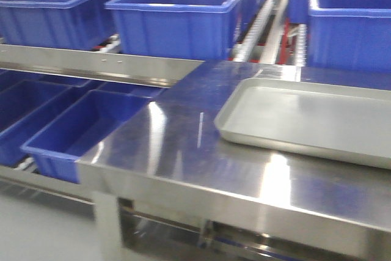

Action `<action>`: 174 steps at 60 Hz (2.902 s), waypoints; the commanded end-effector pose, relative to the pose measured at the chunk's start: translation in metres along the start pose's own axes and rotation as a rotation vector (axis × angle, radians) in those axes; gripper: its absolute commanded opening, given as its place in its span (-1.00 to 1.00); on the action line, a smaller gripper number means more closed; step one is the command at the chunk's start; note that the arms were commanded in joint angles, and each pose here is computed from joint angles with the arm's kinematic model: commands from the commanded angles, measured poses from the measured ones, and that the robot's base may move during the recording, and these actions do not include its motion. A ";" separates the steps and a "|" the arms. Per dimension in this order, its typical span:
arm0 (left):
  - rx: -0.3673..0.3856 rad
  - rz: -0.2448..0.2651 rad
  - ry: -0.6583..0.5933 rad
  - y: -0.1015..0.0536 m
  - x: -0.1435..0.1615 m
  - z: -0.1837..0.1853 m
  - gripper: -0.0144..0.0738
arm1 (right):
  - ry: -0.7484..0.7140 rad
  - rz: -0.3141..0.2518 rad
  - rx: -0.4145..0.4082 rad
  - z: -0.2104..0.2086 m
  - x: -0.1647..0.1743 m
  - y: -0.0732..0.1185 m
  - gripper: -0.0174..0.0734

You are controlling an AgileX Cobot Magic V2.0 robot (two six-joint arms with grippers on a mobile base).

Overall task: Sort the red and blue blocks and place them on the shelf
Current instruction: 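Drive the base away from the table holding both cubes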

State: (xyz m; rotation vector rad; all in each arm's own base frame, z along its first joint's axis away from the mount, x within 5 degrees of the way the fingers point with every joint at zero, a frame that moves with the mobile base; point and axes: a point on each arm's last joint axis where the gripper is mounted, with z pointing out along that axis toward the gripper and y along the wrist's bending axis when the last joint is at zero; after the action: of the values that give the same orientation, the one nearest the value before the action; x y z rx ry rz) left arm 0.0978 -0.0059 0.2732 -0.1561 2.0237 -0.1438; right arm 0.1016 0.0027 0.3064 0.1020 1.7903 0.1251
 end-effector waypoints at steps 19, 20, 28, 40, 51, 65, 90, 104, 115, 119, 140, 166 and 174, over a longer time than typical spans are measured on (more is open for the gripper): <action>0.035 -0.001 -0.091 -0.005 -0.015 -0.003 -0.40 | -0.120 -0.013 0.002 -0.003 -0.018 0.001 -0.50; 0.035 -0.001 -0.091 -0.005 -0.015 -0.003 -0.40 | -0.120 -0.013 0.002 -0.003 -0.018 0.001 -0.50; 0.035 -0.001 -0.091 -0.005 -0.015 -0.003 -0.40 | -0.120 -0.013 0.002 -0.003 -0.018 0.001 -0.50; 0.035 -0.001 -0.091 -0.005 -0.015 -0.003 -0.40 | -0.120 -0.013 0.002 -0.003 -0.018 0.001 -0.50; 0.035 -0.001 -0.091 -0.005 -0.015 -0.003 -0.40 | -0.120 -0.013 0.002 -0.003 -0.018 0.001 -0.50; 0.035 -0.001 -0.091 -0.005 -0.015 -0.003 -0.40 | -0.120 -0.013 0.002 -0.003 -0.018 0.001 -0.50; 0.035 -0.001 -0.091 -0.005 -0.015 -0.003 -0.40 | -0.120 -0.013 0.002 -0.003 -0.018 0.001 -0.50; 0.035 -0.001 -0.091 -0.005 -0.015 -0.003 -0.40 | -0.120 -0.013 0.002 -0.003 -0.018 0.001 -0.50; 0.035 -0.001 -0.091 -0.005 -0.015 -0.003 -0.40 | -0.120 -0.013 0.002 -0.003 -0.018 0.001 -0.50; 0.035 -0.001 -0.091 -0.005 -0.015 -0.003 -0.40 | -0.120 -0.013 0.002 -0.003 -0.018 0.001 -0.50; 0.035 -0.001 -0.091 -0.005 -0.015 -0.003 -0.40 | -0.120 -0.013 0.002 -0.003 -0.018 0.001 -0.50; 0.035 -0.001 -0.091 -0.005 -0.015 -0.003 -0.40 | -0.120 -0.013 0.002 -0.003 -0.018 0.001 -0.50; 0.035 -0.001 -0.091 -0.005 -0.015 -0.003 -0.40 | -0.120 -0.013 0.002 -0.003 -0.018 0.001 -0.50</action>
State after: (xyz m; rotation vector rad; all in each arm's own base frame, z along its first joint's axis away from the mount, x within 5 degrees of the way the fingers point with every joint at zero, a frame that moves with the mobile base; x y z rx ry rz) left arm 0.0978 -0.0056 0.2727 -0.1589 2.0250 -0.1416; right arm 0.1016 0.0027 0.3064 0.1020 1.7903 0.1251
